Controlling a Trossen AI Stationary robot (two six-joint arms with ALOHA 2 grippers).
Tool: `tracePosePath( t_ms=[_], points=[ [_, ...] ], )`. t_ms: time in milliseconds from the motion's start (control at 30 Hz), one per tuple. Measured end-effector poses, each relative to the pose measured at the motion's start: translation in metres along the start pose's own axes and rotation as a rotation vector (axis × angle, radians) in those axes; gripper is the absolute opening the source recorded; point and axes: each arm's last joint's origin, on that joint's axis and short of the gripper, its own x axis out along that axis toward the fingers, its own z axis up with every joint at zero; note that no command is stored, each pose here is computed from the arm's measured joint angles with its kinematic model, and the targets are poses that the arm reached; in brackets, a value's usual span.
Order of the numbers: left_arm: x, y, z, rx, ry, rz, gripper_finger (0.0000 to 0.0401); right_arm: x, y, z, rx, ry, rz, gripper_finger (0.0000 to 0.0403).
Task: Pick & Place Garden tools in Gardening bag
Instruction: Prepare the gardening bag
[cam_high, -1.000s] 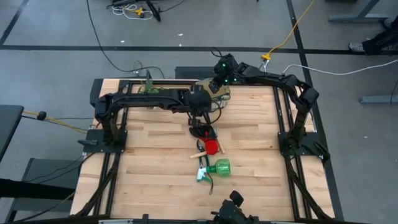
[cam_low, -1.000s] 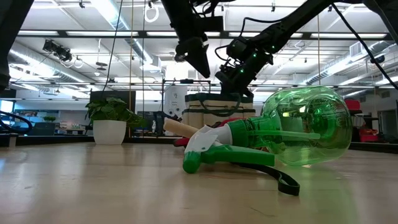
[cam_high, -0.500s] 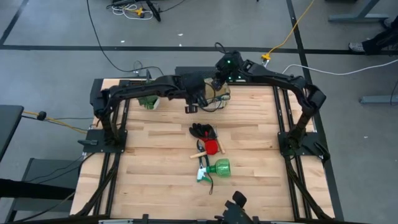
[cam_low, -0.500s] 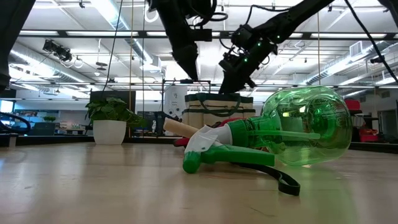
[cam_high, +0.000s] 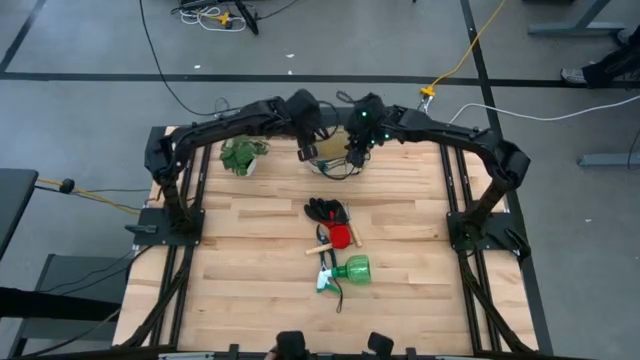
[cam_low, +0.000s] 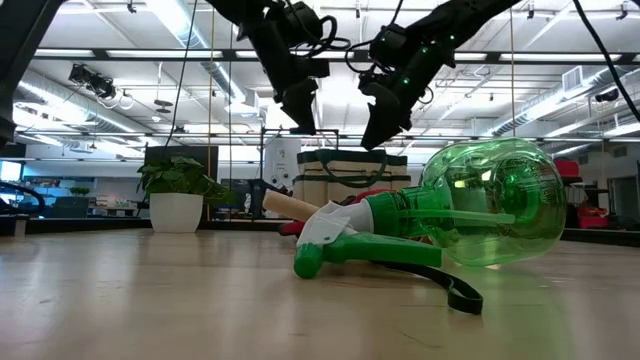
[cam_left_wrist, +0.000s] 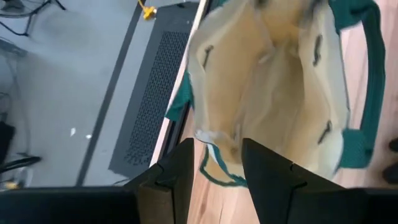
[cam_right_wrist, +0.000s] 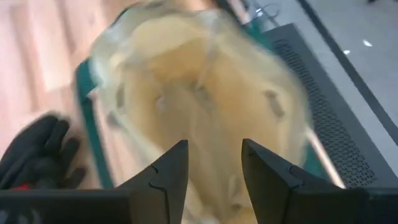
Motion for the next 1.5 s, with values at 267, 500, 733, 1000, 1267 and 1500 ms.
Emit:
tracePosePath(
  t_ms=[267, 500, 733, 1000, 1267, 1500],
  points=[
    [0.004, 0.025, -0.004, -0.097, -0.075, -0.085, 0.014, -0.003, 0.023, 0.002, -0.083, 0.006, 0.04, 0.0151],
    [0.021, 0.032, -0.012, -0.176, -0.055, -0.163, 0.014, -0.006, 0.034, 0.003, -0.122, 0.012, 0.059, 0.0151],
    [0.043, 0.029, -0.017, -0.19, -0.008, -0.181, 0.014, -0.006, 0.047, -0.002, -0.167, 0.068, 0.09, 0.0151],
    [0.046, 0.037, -0.02, -0.224, -0.025, -0.205, 0.014, -0.006, 0.057, -0.001, -0.198, 0.063, 0.107, 0.0151],
    [0.046, 0.042, -0.021, -0.251, -0.028, -0.173, 0.014, -0.006, 0.063, -0.001, -0.225, 0.07, 0.058, 0.0151],
    [0.046, 0.042, -0.021, -0.255, -0.036, -0.188, 0.014, -0.006, 0.063, -0.001, -0.222, 0.07, 0.063, 0.0151]
  ],
)
